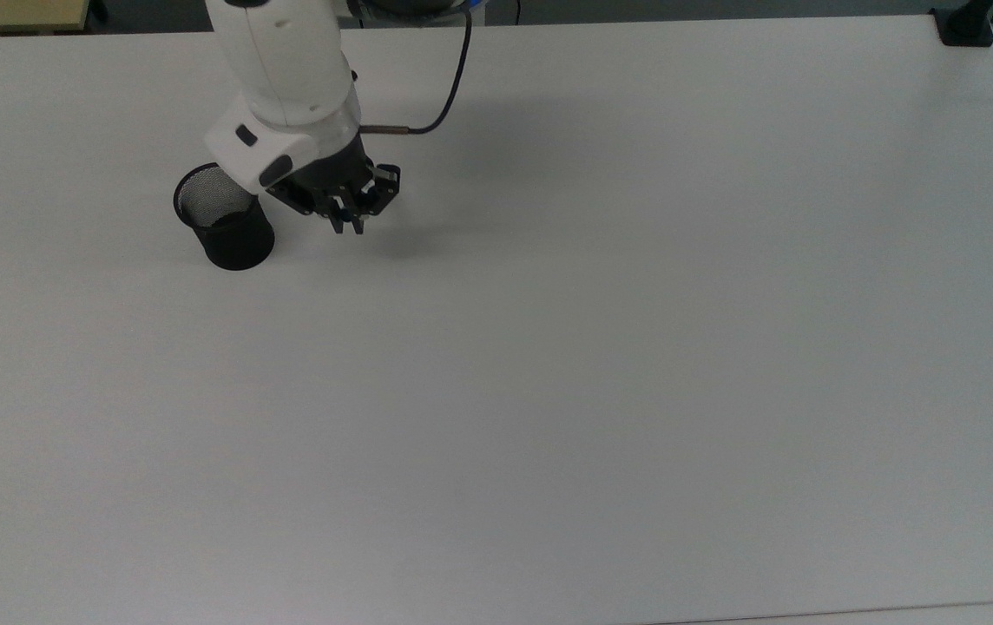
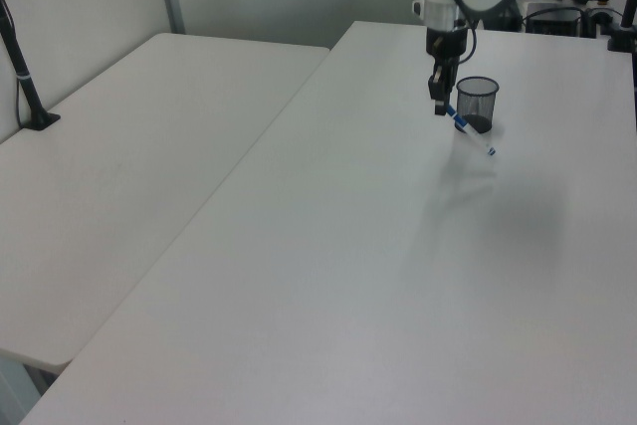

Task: Remove the marker
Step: 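Lower the held marker onto the table beside the cup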

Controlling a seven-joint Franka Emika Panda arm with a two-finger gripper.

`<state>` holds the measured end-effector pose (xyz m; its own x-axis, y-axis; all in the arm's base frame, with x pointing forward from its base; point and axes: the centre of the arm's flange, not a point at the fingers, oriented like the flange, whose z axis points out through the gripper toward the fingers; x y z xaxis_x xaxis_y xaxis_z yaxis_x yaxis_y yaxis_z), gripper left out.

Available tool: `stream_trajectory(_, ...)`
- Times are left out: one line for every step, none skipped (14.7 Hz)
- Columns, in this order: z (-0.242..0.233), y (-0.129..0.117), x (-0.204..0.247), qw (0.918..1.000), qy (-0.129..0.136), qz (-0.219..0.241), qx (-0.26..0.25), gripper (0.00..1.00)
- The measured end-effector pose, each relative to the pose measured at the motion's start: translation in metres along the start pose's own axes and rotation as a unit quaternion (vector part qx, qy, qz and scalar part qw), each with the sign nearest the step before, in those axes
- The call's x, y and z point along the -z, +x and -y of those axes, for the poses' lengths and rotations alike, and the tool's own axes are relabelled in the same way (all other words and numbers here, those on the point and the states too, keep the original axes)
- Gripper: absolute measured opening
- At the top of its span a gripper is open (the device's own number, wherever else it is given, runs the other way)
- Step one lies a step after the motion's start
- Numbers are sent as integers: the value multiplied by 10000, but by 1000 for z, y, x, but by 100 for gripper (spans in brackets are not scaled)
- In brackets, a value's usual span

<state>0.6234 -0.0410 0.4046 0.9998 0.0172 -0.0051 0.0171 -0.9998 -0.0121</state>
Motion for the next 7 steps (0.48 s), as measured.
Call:
stream_trajectory(4, 3, -12, 10000, -1, -20, 42, 19)
stream_trajectory(7, 6, -24, 10000, -20, -30, 69, 19)
stream_trajectory(8, 8, -34, 10000, -44, -40, 44, 19)
stream_trajectory(7, 10, -41, 10000, -60, -51, -4, 19)
stream_trajectory(6, 12, -46, 9999, -69, -56, -53, 19)
stream_trajectory(6, 13, -51, 9999, -68, -48, -88, 23)
stream_trajectory(6, 13, -54, 9999, -66, -43, -101, 34)
